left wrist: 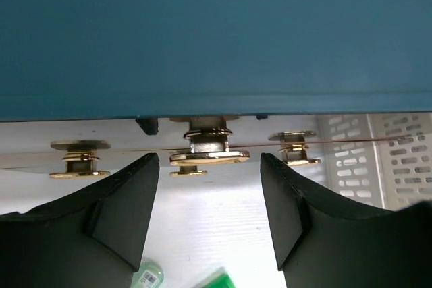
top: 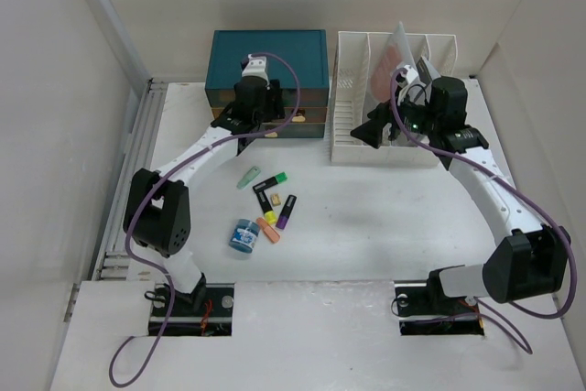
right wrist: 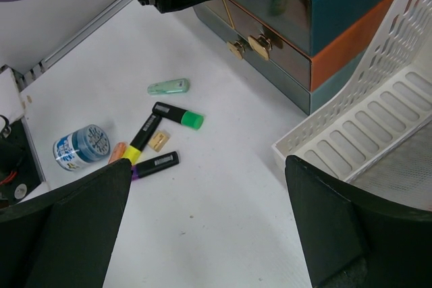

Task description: Organize the desk

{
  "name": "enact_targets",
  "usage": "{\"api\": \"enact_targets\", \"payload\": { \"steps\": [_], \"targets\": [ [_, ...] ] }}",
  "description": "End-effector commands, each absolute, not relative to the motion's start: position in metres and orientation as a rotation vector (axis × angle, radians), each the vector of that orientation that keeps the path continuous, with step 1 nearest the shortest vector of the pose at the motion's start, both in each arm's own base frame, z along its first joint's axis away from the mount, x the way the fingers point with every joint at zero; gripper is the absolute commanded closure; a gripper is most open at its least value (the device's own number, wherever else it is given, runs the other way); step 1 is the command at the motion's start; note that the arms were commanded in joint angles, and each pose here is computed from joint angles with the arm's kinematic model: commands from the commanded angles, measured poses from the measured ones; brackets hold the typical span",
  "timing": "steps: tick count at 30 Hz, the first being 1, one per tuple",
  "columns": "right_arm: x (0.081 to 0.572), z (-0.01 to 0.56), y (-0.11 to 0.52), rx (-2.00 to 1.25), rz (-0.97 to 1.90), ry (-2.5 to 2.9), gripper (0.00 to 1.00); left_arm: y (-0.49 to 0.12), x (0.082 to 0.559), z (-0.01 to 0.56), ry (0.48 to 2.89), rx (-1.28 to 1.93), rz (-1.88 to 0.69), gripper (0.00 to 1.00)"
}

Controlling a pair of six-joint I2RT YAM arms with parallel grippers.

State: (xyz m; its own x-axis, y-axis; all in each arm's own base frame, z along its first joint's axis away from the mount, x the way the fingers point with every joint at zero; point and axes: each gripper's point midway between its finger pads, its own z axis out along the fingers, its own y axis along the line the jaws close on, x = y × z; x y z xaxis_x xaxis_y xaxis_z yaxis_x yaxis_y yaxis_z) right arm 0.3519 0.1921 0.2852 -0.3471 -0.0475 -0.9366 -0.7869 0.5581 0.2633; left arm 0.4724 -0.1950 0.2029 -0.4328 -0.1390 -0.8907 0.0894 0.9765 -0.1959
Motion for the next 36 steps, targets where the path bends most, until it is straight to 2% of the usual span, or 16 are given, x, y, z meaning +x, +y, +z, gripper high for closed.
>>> {"api": "enact_targets", "payload": {
  "steps": [1, 7, 9, 11, 13, 17, 36],
  "targets": [
    [0.351, 0.303, 0.192, -0.696, 0.885, 1.709, 0.0, -0.192, 0.486, 0.245, 1.894, -0.076, -0.237, 0.42],
    [0.351, 0.303, 0.192, -0.696, 0.885, 1.709, 0.0, -0.183, 0.488, 0.248, 1.885, -0.099, -0.187, 0.42],
    [0.351, 0.303, 0.192, -0.696, 0.885, 1.709, 0.0, -0.183, 0.489, 0.243, 1.893, -0.087, -0.176, 0.59],
    [0.351, 0.303, 0.192, -0.696, 0.885, 1.709, 0.0, -0.184, 0.49, 0.247, 1.885, -0.089, -0.18, 0.68],
    [0.351, 0.303, 0.192, -0.696, 0.885, 1.709, 0.0, -0.184, 0.49, 0.247, 1.885, -0.089, -0.18, 0.75],
    [0.352, 0.304, 0.192, -0.698, 0.882, 1.7, 0.0, -0.188, 0.487, 0.242, 1.897, -0.078, -0.181, 0.83],
    [0.351, 0.298, 0.193, -0.693, 0.903, 1.72, 0.0, -0.202, 0.395, 0.206, 1.956, -0.111, -0.312, 0.81]
  ]
}}
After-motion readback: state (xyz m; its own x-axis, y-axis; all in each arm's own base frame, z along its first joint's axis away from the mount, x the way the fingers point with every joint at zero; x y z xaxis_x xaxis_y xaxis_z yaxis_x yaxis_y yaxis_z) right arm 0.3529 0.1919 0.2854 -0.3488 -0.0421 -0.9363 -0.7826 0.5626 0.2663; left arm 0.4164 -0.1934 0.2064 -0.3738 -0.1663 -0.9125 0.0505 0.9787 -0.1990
